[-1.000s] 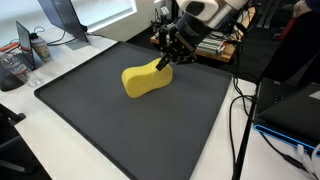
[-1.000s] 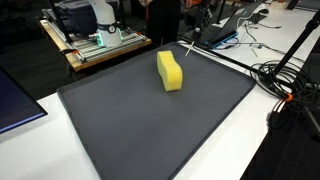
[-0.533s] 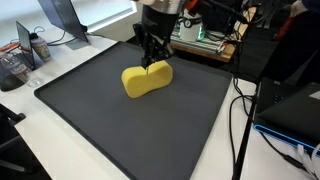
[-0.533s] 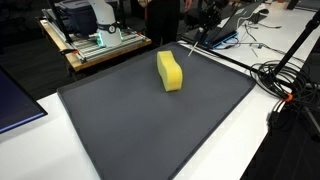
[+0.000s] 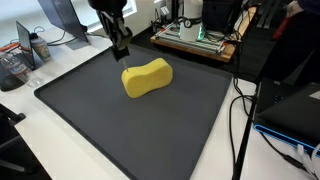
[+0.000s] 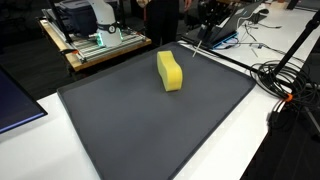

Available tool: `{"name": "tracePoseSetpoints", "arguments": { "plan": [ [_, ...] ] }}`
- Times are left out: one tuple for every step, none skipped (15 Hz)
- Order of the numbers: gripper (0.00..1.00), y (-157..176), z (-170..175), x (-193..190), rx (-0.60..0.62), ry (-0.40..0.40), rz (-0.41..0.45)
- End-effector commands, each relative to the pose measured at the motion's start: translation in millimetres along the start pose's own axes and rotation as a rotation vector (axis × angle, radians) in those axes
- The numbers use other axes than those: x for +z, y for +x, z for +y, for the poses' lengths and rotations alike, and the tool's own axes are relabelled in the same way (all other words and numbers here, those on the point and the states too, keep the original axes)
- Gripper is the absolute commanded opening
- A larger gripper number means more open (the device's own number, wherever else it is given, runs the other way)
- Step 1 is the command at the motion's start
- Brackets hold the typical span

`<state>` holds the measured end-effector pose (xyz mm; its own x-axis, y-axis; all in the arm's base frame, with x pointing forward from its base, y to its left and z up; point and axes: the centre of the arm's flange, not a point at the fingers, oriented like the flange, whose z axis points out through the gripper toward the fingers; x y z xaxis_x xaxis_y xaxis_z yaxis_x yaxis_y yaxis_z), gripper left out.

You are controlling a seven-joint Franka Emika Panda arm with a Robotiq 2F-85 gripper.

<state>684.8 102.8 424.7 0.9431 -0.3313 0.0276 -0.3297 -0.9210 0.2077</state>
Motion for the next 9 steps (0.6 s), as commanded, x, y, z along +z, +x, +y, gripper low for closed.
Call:
{"name": "tracePoseSetpoints", "arguments": {
  "plan": [
    [0.03, 25, 39, -13, 0.016, 0.077, -0.043],
    [0.03, 29, 51, -14, 0.019, 0.095, -0.045],
    [0.03, 32, 61, -13, 0.021, 0.109, -0.049],
    [0.03, 34, 71, -11, 0.015, 0.13, -0.048],
    [0.03, 35, 79, -10, 0.006, 0.144, -0.05],
    [0.03, 35, 87, -7, -0.003, 0.161, -0.056],
    [0.03, 34, 94, -5, -0.01, 0.176, -0.056],
    [0.03, 33, 100, -3, -0.017, 0.193, -0.058],
    [0.03, 31, 106, 0, -0.024, 0.207, -0.047]
  ]
}}
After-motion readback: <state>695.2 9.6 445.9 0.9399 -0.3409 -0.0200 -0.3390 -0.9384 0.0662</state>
